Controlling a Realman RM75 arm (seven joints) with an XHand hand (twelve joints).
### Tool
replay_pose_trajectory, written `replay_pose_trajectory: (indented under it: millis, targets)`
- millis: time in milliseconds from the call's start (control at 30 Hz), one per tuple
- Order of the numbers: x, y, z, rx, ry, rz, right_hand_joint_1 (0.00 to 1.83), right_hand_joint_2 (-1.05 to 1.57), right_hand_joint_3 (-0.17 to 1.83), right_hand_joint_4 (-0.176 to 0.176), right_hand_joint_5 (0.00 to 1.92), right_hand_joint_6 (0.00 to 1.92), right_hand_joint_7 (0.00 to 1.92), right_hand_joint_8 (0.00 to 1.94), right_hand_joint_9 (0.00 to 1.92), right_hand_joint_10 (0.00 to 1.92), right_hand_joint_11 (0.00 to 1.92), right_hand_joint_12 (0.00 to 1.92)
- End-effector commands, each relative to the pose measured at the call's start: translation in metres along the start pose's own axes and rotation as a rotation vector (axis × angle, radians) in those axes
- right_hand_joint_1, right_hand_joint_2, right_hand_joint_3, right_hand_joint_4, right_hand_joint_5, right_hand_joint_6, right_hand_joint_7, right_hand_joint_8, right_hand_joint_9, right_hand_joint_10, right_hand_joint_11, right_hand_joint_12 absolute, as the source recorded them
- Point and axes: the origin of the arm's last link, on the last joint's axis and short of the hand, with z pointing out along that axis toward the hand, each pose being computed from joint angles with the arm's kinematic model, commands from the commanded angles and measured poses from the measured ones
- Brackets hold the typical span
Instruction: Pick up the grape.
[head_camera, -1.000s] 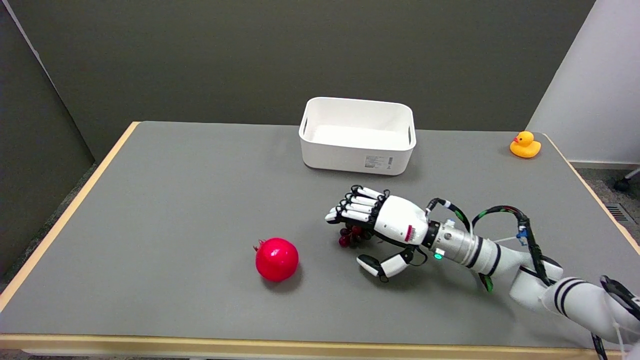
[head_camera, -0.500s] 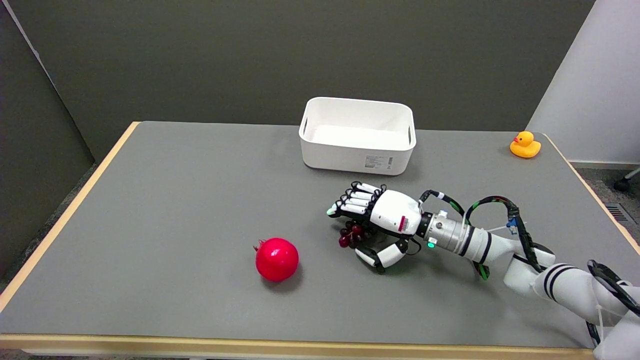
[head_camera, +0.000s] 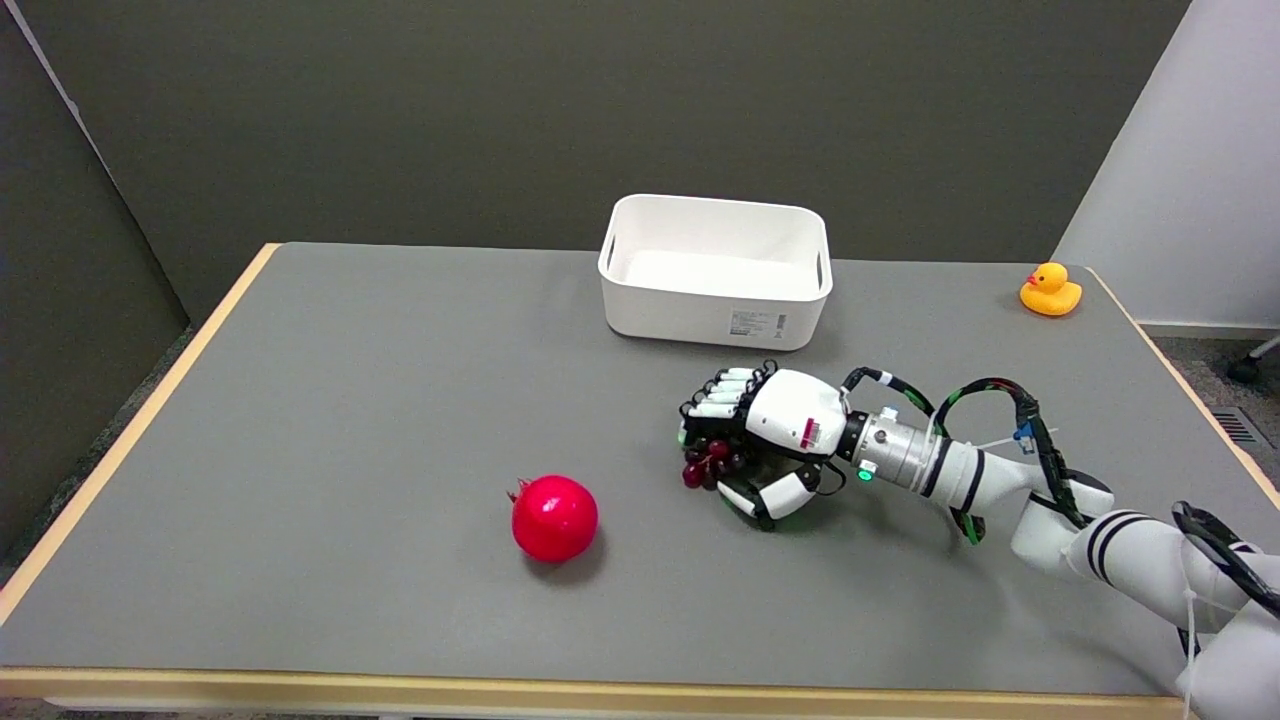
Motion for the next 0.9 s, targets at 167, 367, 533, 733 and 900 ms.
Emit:
replay_pose_trajectory:
  millis: [167, 367, 533, 733, 900]
  targets:
    - [-0.005, 0.008, -0.001, -0.027, -0.056, -0.013, 1.23, 1.18, 0.15, -0.104, 0.57, 1.56, 0.82, 1.29, 0.75, 1.34, 0.73, 1.74]
    - [0.012, 0.015, -0.003, -0.041, 0.034, 0.012, 1.54, 0.65, 1.18, 0.104, 0.50, 1.60, 0.83, 1.60, 0.86, 1.92, 1.00, 1.92]
    - [0.038, 0.018, 0.000, -0.027, 0.148, 0.026, 1.56, 0.54, 1.34, 0.080, 0.54, 1.59, 0.93, 1.60, 0.93, 1.92, 0.97, 1.92]
    - [0.074, 0.019, 0.010, 0.014, 0.229, -0.007, 1.58, 0.45, 1.48, 0.061, 0.61, 1.61, 1.02, 1.60, 1.01, 1.92, 1.09, 1.92]
    - [0.108, 0.022, 0.019, 0.037, 0.289, -0.062, 1.60, 0.38, 1.60, 0.054, 0.66, 1.62, 1.08, 1.62, 1.07, 1.92, 1.16, 1.92]
